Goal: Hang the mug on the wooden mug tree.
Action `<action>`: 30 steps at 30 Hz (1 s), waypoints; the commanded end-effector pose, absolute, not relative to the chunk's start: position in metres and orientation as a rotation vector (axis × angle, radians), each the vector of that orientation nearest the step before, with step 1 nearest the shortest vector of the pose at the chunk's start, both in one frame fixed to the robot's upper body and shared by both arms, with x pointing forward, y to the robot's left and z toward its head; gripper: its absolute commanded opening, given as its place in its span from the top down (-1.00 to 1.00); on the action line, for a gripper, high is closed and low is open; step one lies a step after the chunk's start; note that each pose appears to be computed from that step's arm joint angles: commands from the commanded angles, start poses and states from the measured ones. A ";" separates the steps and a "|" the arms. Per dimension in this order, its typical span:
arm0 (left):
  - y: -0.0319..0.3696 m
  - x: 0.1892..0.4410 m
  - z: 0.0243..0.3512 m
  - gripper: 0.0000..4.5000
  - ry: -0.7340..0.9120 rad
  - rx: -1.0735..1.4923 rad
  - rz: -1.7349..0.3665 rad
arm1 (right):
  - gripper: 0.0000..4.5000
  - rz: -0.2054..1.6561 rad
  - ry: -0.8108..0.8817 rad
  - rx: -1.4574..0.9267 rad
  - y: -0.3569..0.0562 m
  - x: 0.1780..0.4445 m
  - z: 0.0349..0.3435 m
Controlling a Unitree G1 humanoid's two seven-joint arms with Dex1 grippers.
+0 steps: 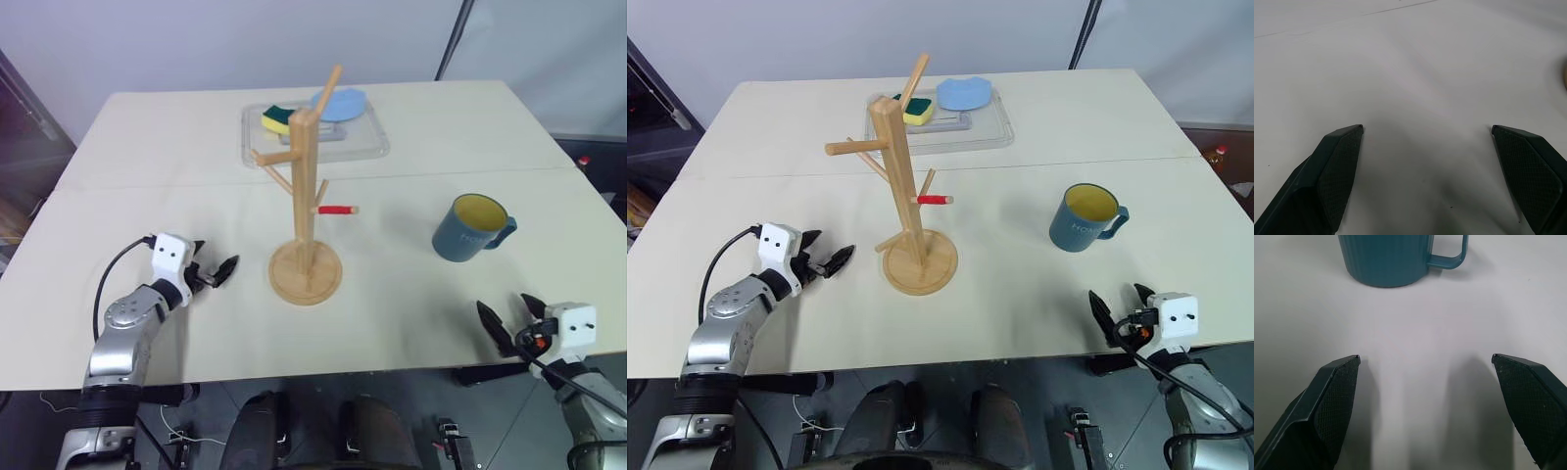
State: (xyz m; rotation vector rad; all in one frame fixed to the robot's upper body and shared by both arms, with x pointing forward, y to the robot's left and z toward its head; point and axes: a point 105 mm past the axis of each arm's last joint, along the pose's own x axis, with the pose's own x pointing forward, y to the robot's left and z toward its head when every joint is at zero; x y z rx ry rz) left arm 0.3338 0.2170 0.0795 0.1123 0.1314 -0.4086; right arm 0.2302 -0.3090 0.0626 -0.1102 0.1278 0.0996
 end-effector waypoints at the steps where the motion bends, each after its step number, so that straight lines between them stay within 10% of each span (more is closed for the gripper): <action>1: 0.222 0.334 0.085 -1.00 0.119 0.133 -0.393 | -0.99 0.087 0.106 -0.126 -0.313 0.230 0.066; 10: 0.227 0.322 0.087 -1.00 0.115 0.152 -0.413 | -0.99 0.064 0.088 -0.115 -0.320 0.235 0.063; 22: 0.174 0.225 0.115 -1.00 0.102 0.132 -0.970 | -0.99 -0.040 -0.028 -0.103 -0.338 0.267 0.089; 30: 0.123 0.208 0.132 -1.00 0.026 0.148 -1.157 | -0.99 -0.054 -0.076 -0.105 -0.338 0.287 0.105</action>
